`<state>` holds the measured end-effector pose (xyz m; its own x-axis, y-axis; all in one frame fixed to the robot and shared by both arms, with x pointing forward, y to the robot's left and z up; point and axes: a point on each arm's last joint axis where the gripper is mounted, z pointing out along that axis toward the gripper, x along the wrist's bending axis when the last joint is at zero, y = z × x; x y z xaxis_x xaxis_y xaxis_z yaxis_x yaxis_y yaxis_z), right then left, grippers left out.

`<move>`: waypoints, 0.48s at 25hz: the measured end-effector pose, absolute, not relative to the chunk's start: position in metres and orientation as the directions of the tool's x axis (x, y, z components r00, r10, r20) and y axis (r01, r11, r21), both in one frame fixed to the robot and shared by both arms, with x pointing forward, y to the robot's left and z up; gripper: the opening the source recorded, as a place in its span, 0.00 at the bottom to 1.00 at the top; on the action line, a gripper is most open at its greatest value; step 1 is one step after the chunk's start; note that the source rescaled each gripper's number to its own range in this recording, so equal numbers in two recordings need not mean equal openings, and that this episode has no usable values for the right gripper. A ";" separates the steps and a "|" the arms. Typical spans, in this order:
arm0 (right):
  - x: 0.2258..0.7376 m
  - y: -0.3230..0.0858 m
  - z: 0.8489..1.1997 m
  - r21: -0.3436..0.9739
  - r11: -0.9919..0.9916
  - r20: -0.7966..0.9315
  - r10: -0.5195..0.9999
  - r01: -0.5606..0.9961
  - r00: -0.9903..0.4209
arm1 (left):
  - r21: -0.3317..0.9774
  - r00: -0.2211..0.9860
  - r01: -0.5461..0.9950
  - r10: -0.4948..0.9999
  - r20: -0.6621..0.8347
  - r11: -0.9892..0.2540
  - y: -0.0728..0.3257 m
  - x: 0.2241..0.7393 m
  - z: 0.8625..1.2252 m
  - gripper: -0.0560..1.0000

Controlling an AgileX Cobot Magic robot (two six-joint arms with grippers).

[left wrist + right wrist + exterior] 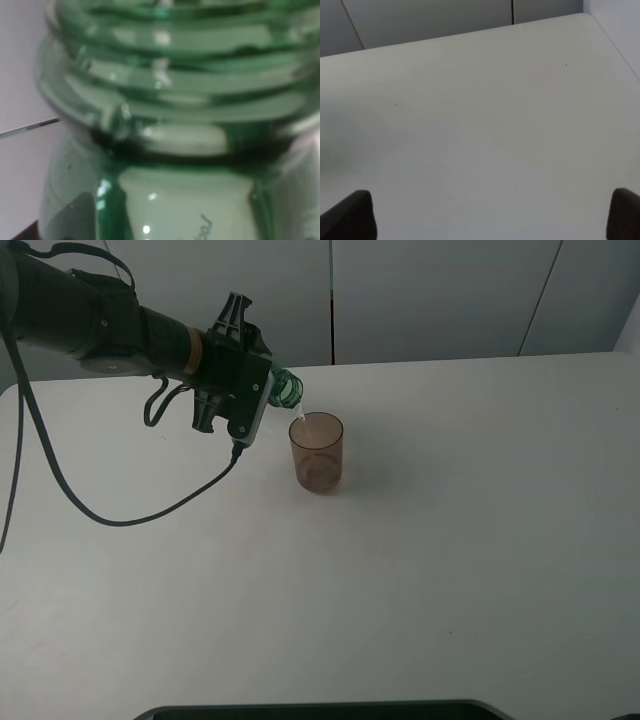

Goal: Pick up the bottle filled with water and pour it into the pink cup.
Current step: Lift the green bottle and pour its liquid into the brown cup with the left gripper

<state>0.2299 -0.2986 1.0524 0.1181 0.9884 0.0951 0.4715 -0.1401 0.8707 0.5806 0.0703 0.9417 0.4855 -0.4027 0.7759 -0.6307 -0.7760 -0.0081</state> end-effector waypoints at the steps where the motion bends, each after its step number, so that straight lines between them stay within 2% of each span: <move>1: 0.230 -0.299 1.052 0.871 -0.140 0.095 0.988 0.471 0.118 | -0.010 0.484 -0.632 -0.405 0.776 -0.775 0.070 0.581 0.942 0.05; 12: 0.230 -0.299 1.052 0.871 -0.140 0.095 0.988 0.471 0.118 | -0.013 0.481 -0.634 -0.408 0.776 -0.773 0.070 0.581 0.942 0.05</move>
